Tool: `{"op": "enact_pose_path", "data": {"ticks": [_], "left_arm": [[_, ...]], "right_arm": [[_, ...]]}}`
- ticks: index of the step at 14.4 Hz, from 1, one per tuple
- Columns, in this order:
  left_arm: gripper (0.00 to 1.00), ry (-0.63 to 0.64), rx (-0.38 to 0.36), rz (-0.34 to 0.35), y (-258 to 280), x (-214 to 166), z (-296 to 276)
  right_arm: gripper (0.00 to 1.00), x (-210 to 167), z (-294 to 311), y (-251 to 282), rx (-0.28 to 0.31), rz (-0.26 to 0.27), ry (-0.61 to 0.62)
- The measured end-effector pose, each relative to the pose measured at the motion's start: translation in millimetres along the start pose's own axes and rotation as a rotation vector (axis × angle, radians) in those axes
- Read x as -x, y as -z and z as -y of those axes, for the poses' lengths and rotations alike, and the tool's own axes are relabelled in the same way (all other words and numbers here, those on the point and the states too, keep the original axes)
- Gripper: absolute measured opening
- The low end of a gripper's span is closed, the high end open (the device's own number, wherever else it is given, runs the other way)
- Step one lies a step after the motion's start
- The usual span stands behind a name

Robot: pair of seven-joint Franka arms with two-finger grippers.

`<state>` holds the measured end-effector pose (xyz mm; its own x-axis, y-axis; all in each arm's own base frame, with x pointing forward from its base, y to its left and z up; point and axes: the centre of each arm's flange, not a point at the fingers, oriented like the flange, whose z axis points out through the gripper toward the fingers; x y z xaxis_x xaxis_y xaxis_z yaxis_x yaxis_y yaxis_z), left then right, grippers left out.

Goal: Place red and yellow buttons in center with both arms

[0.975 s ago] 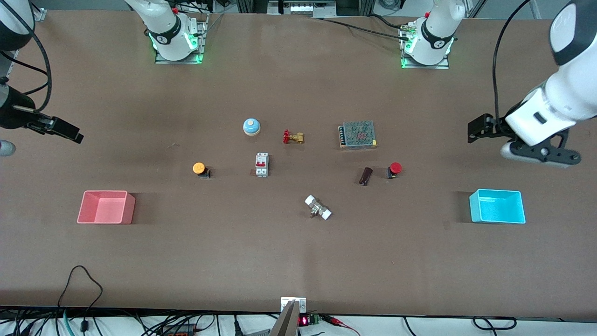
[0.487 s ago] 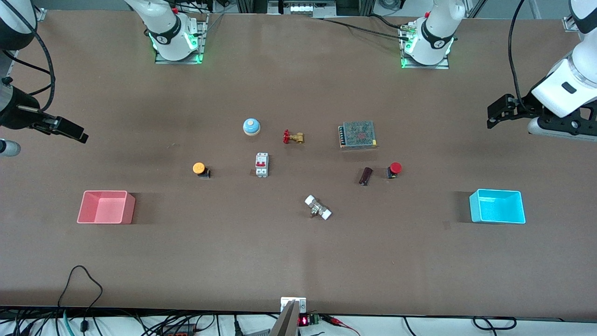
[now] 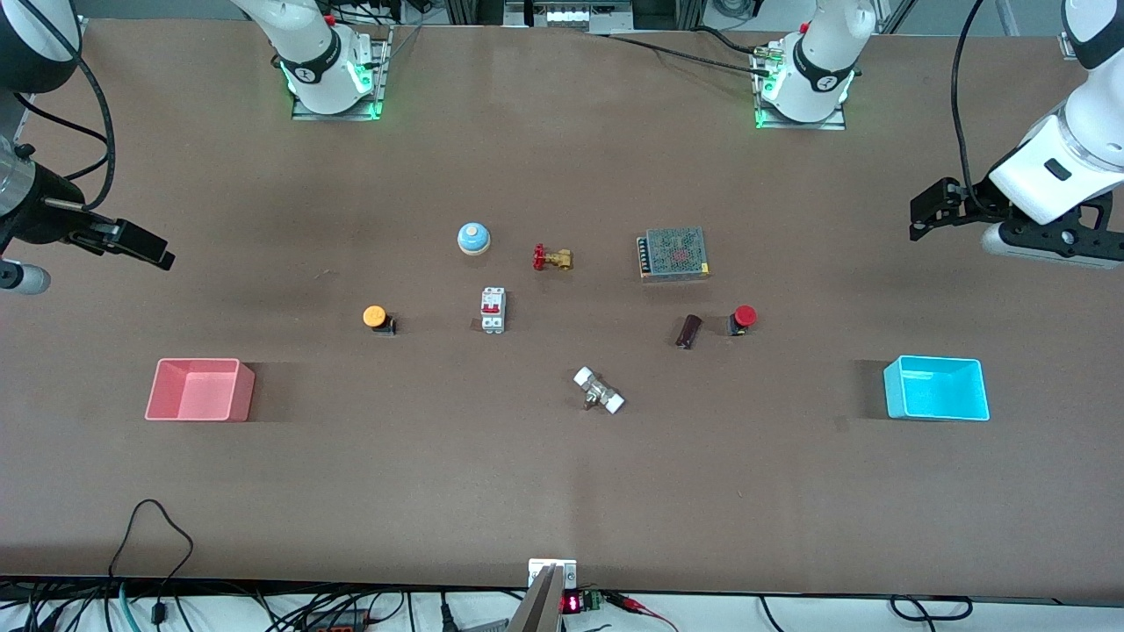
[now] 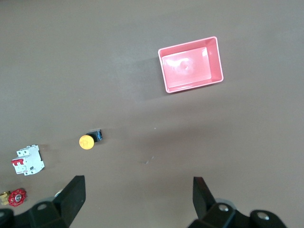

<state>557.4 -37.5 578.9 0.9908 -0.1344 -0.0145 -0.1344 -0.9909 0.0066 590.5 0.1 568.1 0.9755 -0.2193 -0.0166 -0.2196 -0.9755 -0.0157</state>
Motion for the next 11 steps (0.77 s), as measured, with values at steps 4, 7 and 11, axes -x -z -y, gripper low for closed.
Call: {"op": "enact_pose_path", "data": {"ticks": [4, 7, 11], "left_arm": [[1.0, -0.001, 0.0, 0.003, -0.3, 0.3, -0.5], [1.0, -0.001, 0.0, 0.004, -0.3, 0.4, -0.7], [1.0, -0.001, 0.0, 0.004, -0.3, 0.4, -0.7]], "right_arm": [[1.0, -1.0, -2.5, -0.8, 0.001, 0.001, -0.005], [1.0, -0.9, -2.7, -1.0, 0.002, 0.003, -0.005], [1.0, -0.7, -2.8, -1.1, 0.002, 0.005, -0.005]]}}
